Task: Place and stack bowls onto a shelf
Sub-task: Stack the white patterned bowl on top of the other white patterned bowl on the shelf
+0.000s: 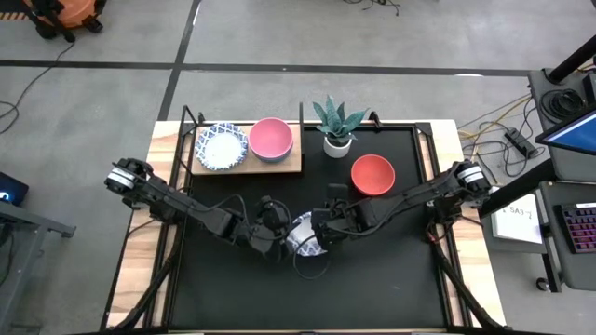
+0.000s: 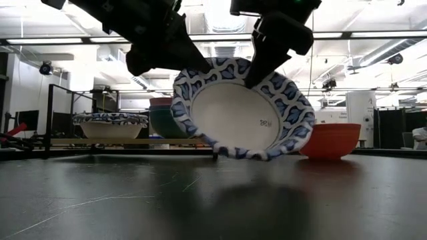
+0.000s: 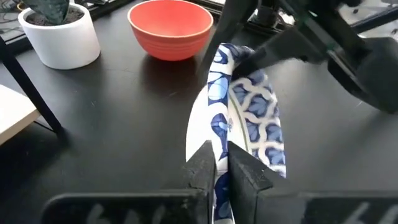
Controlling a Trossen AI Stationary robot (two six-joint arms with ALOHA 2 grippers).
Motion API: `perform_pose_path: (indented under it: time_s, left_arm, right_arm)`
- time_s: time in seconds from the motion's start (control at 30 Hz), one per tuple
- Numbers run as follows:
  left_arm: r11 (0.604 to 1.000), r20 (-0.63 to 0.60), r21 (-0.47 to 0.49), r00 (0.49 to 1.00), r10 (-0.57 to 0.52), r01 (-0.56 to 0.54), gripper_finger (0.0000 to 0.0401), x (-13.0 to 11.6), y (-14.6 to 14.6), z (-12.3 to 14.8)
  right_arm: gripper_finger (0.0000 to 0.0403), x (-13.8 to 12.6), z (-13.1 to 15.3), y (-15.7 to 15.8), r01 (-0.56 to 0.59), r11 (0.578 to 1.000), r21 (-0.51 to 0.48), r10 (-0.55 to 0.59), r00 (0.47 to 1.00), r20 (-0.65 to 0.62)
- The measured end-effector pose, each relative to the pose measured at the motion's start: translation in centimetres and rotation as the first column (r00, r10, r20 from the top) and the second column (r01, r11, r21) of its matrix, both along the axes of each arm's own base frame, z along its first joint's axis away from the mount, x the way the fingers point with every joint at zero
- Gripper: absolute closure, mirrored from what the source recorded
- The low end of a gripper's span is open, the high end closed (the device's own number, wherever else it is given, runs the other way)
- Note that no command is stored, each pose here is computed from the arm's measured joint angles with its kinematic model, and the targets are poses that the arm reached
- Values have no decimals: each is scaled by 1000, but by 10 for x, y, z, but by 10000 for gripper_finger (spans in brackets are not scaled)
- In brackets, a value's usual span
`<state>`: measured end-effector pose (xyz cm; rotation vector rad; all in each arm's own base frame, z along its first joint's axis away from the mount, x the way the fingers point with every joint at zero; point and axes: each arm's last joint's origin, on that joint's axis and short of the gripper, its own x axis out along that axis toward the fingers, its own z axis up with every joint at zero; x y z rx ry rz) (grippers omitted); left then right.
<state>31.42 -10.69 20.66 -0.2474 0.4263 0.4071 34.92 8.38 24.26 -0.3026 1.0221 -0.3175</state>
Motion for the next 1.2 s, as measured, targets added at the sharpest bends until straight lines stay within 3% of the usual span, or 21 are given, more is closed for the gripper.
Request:
perform_pose_path:
  time_s: [0.27, 0.67, 0.9, 1.2]
  left_arm:
    - [1000, -18, -1, 1000, 5, -5, 398, -4, 2, 3]
    - [997, -85, 6, 993, 83, -83, 401, -47, 35, 49]
    - [985, -43, 57, 985, 168, -165, 401, -96, 72, 94]
    - [943, 132, 94, 943, 306, -319, 401, -173, 120, 142]
  right_arm:
    - [266, -5, 15, -1, -3, 1000, 29, 2, 999, 48]
    - [255, -44, 82, -11, 14, 993, 120, -46, 962, 268]
    - [255, -75, 95, -4, -52, 987, 153, -8, 931, 365]
    - [255, -94, 61, 9, -150, 967, 205, 20, 849, 528]
